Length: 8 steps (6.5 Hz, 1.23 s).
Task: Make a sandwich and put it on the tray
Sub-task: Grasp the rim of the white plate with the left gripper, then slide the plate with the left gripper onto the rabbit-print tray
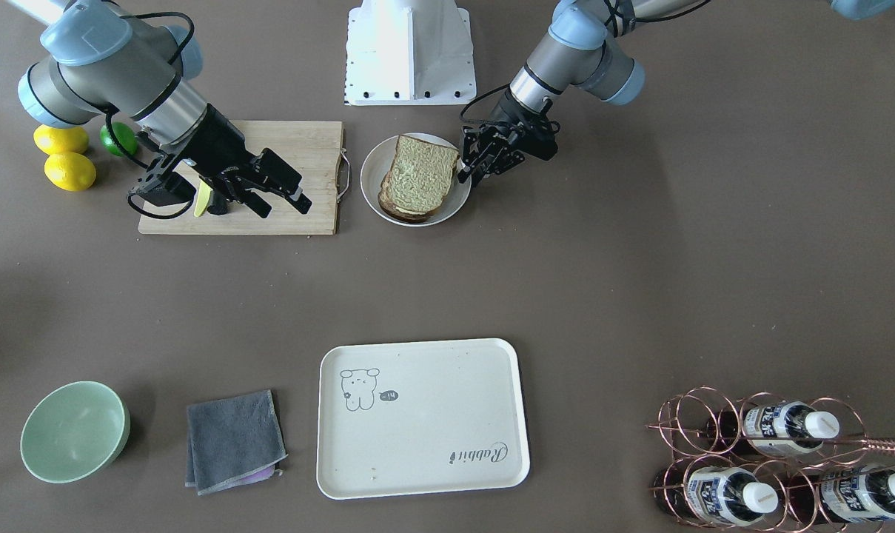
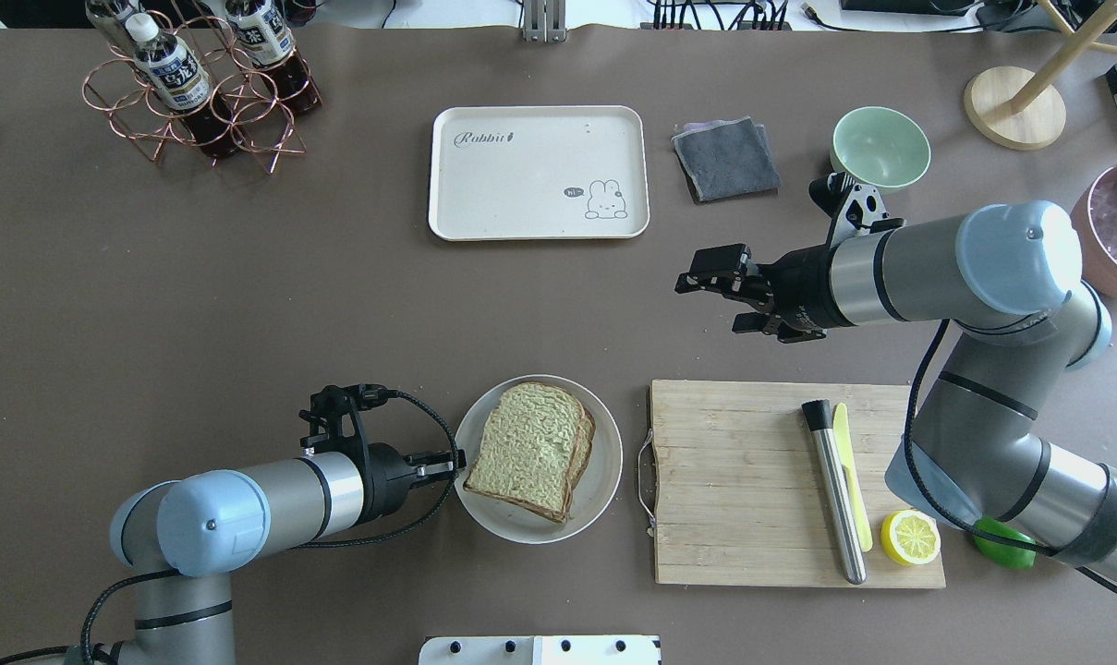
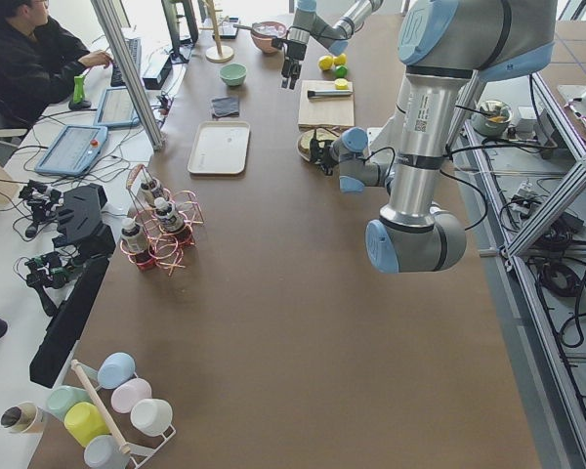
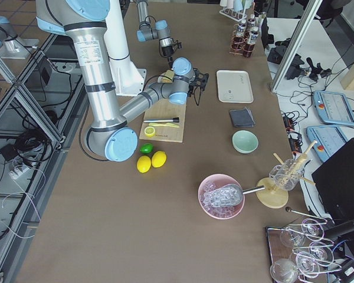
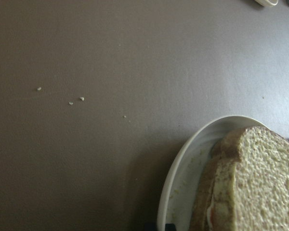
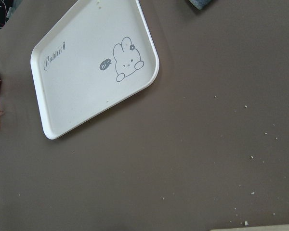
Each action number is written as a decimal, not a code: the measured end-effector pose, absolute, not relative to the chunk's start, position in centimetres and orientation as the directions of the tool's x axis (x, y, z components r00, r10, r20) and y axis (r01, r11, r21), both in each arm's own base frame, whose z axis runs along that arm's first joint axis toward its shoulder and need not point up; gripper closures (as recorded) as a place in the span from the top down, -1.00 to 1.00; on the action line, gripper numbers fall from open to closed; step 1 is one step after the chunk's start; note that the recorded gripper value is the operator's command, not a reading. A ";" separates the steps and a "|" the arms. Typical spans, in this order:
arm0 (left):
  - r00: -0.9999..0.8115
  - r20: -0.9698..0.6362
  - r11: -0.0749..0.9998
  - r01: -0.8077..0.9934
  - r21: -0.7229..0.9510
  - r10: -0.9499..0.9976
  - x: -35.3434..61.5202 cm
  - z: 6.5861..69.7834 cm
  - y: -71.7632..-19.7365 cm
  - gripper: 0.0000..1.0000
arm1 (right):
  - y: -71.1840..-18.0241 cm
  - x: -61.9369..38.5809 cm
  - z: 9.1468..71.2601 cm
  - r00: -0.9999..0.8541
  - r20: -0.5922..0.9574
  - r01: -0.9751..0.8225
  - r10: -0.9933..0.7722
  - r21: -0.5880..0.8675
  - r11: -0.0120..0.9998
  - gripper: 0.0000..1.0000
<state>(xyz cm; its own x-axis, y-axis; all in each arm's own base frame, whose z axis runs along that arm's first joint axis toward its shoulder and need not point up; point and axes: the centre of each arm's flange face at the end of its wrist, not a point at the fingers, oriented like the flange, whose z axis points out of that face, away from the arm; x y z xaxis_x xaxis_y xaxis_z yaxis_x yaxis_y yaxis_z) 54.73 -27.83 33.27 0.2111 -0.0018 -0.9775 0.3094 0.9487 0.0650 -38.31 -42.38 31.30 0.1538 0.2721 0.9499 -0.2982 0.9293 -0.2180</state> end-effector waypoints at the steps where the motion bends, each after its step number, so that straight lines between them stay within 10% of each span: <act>1: 0.209 -0.978 0.948 0.311 0.065 -0.002 54.6 33.2 -27.9 -1.00 | -42.4 -38.3 31.3 0.152 0.950 -0.298 0.271 -0.217 0.929 0.99; 8: 0.283 -0.958 0.942 0.333 0.045 -0.054 50.0 28.7 -33.0 -1.00 | -42.4 -37.9 31.4 0.149 0.953 -0.286 0.264 -0.215 0.934 0.99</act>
